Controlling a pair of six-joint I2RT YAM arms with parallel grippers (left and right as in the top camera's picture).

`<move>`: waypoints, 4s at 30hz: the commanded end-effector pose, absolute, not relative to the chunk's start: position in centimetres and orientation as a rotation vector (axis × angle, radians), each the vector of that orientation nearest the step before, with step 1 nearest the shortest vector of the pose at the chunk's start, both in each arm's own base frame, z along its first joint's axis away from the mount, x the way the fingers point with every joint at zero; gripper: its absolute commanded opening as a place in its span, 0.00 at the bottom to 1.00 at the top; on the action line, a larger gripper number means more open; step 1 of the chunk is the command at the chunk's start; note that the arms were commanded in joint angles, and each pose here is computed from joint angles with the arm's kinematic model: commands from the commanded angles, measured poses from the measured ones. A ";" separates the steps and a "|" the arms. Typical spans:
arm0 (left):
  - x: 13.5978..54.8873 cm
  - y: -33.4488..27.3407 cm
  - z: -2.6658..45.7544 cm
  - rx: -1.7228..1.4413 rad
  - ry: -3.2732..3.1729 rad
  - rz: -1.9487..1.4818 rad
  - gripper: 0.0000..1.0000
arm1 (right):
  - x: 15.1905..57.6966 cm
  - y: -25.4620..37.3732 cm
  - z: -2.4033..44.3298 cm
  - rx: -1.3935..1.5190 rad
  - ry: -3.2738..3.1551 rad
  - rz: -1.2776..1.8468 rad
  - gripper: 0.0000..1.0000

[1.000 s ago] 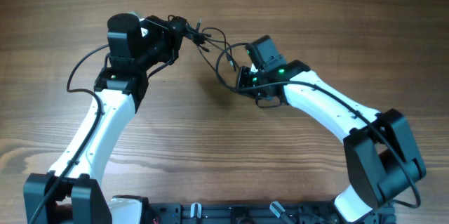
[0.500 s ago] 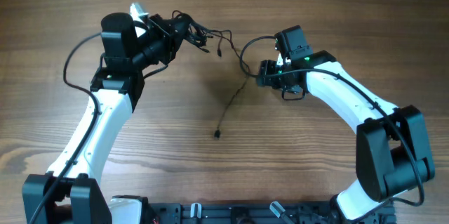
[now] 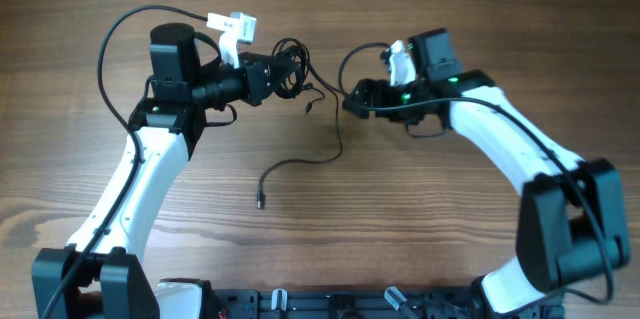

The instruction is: Untangle cables

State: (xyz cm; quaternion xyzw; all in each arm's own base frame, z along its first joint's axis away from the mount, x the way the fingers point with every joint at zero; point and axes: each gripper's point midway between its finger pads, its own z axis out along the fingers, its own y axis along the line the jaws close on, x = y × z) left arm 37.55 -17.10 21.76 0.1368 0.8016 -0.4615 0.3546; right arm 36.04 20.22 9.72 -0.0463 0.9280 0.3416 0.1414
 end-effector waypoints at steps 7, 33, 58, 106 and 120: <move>34.6 -18.7 24.3 0.629 1.909 -1.336 0.04 | 34.5 23.4 17.5 -0.840 2.159 1.131 0.83; 32.3 -19.4 25.9 0.976 1.611 -1.286 0.04 | 31.8 25.6 16.6 -0.933 2.185 1.226 0.04; 36.4 -17.9 23.6 0.682 1.873 -1.122 0.04 | 29.8 26.0 18.5 -1.035 2.156 1.051 0.91; 36.1 -18.0 23.4 0.603 1.933 -1.200 0.04 | 29.9 29.0 16.8 -1.017 2.220 0.916 0.04; 35.7 -18.2 23.6 0.616 1.927 -1.231 0.04 | 32.5 18.3 18.6 -0.642 2.392 0.326 0.05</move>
